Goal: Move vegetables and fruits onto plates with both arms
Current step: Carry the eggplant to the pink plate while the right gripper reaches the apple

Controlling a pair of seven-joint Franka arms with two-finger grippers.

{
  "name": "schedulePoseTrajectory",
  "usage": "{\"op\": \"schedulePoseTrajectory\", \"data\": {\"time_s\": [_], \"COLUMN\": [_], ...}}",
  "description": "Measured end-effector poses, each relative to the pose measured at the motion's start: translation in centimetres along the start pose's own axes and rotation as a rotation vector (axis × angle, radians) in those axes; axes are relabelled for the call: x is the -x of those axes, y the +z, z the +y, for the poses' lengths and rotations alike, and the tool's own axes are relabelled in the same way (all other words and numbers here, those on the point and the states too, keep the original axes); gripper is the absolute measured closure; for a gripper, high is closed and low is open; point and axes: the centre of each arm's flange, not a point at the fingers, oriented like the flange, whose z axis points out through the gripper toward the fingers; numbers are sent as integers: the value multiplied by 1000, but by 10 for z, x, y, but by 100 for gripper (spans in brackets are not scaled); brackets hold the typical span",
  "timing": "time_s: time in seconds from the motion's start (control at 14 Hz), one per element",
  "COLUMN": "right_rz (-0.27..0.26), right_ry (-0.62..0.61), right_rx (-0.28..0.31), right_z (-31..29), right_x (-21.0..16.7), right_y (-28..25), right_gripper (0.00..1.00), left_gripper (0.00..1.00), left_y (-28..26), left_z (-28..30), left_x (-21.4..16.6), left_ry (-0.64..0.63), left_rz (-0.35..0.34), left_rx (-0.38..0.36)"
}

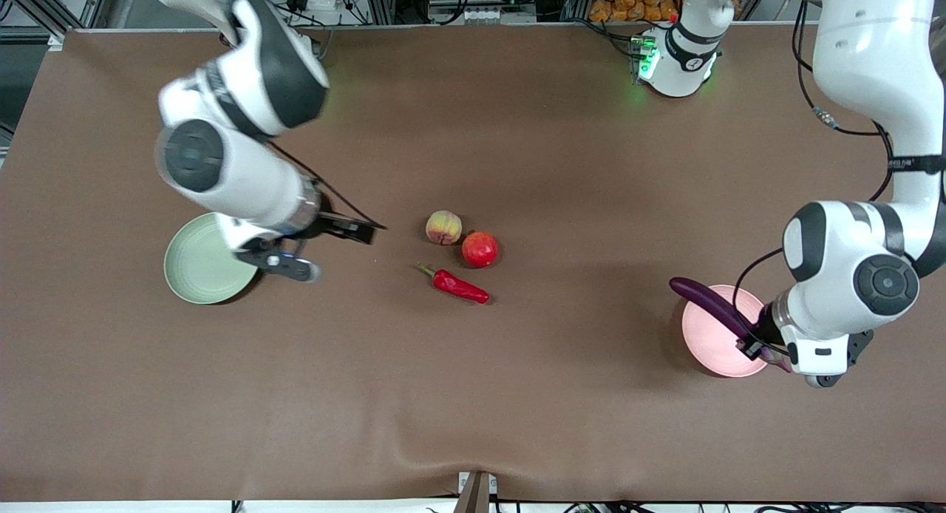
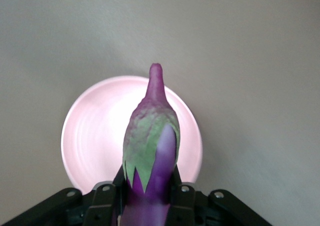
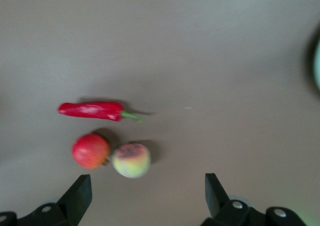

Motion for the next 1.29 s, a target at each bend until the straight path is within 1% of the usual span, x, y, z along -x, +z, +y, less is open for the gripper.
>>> {"op": "schedulePoseTrajectory", "data": {"time_s": [0.14, 0.29, 0.43, 0.64, 0.79, 1.0, 1.07, 1.21, 1.29], "right_rz": [21, 22, 37, 63, 80, 107, 113, 111, 108], "right_ry": [38, 32, 4, -57, -137, -280, -306, -333, -342], "right_rx": [-21, -19, -38, -77, -58, 21, 48, 77, 88], "right_z": [-39, -61, -79, -116, -127, -132, -133, -136, -137], "right_x": [16, 26, 33, 55, 65, 75, 80, 89, 93], "right_y": [46, 88, 113, 132, 144, 178, 190, 210, 218], "right_gripper": [0, 0, 0, 0, 0, 0, 0, 0, 0], "left_gripper": [65, 65, 65, 65, 65, 65, 59, 41, 30], "left_y": [29, 49, 66, 80, 87, 89, 89, 89, 89], "left_z": [-27, -48, -56, -56, -59, -61, -63, -64, -63], "left_x": [-28, -45, -47, -38, -34, -33, -34, -35, -35], "left_ry": [-40, -35, -22, -13, -11, -14, -18, -23, -22], "left_rz": [-8, -21, -40, -64, -77, -83, -84, -85, -84], "left_rx": [-4, -13, -27, -42, -52, -55, -53, -51, -49]}}
